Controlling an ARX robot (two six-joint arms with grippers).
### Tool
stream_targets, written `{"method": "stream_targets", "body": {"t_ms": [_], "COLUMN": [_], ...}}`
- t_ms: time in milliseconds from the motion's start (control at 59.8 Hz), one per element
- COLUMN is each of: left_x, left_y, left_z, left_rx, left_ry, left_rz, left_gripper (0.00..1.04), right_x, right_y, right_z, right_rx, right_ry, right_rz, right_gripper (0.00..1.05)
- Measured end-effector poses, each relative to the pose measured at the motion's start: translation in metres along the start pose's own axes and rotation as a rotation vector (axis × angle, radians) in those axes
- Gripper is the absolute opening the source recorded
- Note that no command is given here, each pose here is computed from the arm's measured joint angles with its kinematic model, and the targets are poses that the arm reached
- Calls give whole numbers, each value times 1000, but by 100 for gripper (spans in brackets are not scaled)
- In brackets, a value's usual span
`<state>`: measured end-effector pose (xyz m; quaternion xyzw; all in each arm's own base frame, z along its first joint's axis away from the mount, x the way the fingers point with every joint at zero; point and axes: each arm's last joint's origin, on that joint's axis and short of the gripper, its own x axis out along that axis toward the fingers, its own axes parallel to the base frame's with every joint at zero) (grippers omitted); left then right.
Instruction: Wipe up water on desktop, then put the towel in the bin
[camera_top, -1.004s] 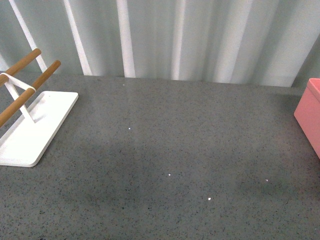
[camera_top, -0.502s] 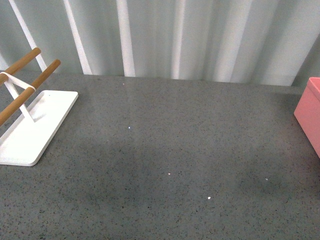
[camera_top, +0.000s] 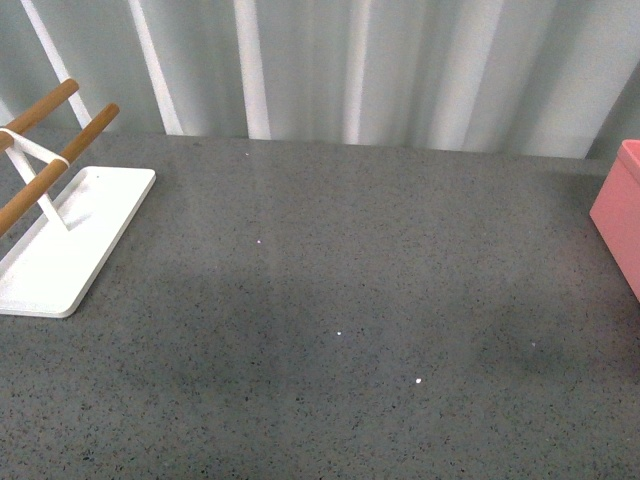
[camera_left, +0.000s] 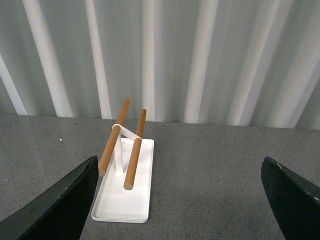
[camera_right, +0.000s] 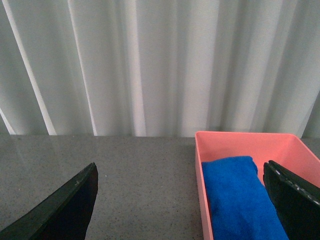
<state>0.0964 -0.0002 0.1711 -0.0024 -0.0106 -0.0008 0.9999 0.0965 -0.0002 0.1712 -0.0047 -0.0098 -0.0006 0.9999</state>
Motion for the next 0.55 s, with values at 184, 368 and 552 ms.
{"method": "stream_targets", "body": {"t_ms": [184, 368, 552], "left_x": [0, 0, 0], "left_y": [0, 0, 0], "left_z": [0, 0, 0], "left_rx": [0, 0, 0], "left_ry": [0, 0, 0], "left_rz": [0, 0, 0], "left_gripper": [98, 98, 98], "right_x": [0, 0, 0], "right_y": [0, 0, 0], "right_z": [0, 0, 0], "right_rx": [0, 0, 0], "right_ry": [0, 0, 0], "right_rz": [0, 0, 0], "right_gripper": [98, 98, 98]}}
